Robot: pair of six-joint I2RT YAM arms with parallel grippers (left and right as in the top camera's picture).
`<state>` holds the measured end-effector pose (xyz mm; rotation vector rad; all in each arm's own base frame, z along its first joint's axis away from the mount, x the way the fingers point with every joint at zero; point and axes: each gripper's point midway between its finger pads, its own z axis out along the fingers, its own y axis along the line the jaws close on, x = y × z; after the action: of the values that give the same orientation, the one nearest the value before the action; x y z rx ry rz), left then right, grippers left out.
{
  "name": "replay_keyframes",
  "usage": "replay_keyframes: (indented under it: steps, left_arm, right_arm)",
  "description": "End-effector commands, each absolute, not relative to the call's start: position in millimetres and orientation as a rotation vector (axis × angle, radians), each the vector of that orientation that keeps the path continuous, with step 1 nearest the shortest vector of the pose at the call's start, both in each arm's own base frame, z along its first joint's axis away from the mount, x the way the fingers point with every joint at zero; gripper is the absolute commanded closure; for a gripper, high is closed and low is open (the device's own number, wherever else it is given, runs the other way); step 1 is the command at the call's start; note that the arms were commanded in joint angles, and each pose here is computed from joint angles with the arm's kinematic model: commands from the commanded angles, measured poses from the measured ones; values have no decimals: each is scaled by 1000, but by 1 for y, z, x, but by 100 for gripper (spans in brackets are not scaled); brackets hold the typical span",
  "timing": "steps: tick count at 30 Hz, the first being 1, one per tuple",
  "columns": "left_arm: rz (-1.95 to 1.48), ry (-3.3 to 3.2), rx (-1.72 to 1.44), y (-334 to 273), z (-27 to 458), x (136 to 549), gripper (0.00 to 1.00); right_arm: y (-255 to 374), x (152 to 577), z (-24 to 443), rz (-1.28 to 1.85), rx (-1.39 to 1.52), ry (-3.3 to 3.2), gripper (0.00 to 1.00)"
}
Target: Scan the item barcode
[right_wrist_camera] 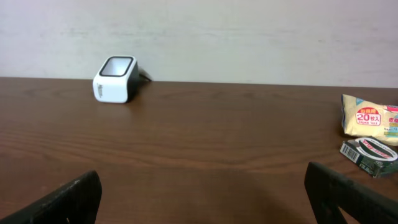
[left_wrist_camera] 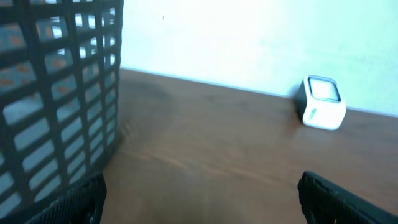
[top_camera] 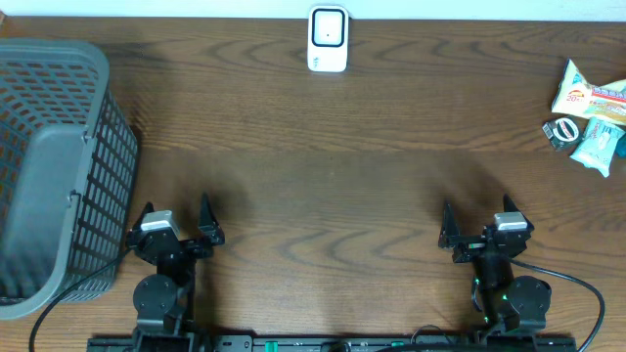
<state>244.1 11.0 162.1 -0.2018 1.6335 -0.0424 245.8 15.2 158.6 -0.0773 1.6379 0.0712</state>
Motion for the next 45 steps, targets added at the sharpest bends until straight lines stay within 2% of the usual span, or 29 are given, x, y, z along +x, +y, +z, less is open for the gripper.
replay_keyframes:
  steps: [1, 9, 15, 45]
  left_arm:
    - [-24, 1616, -196, 14, 160, 245, 2]
    - [-8, 1709, -190, 14, 138, 243, 2]
    - [3, 1722, -83, 6, 137, 244, 2]
    - [-10, 1723, -104, 7, 137, 244, 2]
  right_arm:
    - [17, 245, 159, 87, -71, 1637, 1]
    - [17, 245, 159, 87, -71, 1637, 1]
    - [17, 245, 159, 87, -71, 1637, 1]
    - [17, 245, 159, 87, -71, 1637, 1]
